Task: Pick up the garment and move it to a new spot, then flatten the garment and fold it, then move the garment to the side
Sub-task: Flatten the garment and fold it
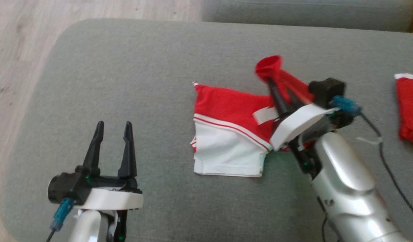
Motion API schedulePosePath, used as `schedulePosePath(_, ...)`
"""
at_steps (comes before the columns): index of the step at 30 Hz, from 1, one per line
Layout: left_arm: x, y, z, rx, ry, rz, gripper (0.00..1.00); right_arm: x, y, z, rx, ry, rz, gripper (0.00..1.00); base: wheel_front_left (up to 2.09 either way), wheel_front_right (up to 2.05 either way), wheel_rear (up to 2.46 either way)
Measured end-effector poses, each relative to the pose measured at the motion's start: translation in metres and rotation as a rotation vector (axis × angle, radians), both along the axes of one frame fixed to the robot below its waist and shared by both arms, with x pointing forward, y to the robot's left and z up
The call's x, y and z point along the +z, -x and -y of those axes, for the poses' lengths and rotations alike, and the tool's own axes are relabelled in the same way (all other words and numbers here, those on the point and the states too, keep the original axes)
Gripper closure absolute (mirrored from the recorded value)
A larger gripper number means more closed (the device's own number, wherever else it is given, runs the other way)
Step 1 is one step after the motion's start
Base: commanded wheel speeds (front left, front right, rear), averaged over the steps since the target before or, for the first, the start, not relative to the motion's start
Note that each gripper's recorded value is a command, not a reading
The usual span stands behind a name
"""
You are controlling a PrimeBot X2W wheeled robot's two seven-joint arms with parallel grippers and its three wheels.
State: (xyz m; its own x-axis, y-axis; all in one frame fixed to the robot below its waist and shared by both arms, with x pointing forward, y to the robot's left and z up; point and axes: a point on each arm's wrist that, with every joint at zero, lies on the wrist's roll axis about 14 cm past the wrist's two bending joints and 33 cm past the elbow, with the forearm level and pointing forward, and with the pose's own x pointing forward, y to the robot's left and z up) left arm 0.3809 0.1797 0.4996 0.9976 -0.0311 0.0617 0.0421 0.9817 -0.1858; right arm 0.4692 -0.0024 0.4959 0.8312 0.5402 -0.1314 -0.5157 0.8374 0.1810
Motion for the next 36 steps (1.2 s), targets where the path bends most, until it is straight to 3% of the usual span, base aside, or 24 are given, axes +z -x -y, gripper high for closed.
schedulePosePath(10, -0.005, 0.004, -0.013, 0.038, 0.002, -0.023, 0.00, -0.032, 0.011, -0.068, 0.194, -0.001, -0.052, 1.00, 0.00, 0.00, 0.00)
schedulePosePath(21, -0.011, 0.015, -0.028, 0.092, 0.003, -0.048, 0.00, -0.061, 0.021, -0.091, 0.258, 0.008, -0.121, 1.00, 0.00, 0.00, 0.00)
schedulePosePath(23, -0.011, 0.015, -0.028, 0.094, 0.005, -0.048, 0.00, -0.059, 0.023, -0.095, 0.275, 0.004, -0.116, 0.00, 0.00, 0.00, 0.00)
schedulePosePath(29, -0.009, 0.013, -0.026, 0.087, 0.008, -0.042, 0.00, -0.037, 0.044, -0.119, 0.353, -0.091, -0.104, 0.00, 0.00, 0.00, 0.00)
schedulePosePath(36, 0.001, 0.007, -0.019, 0.065, 0.005, -0.006, 0.00, 0.008, 0.007, -0.090, 0.234, -0.120, 0.029, 0.00, 0.00, 0.00, 0.00)
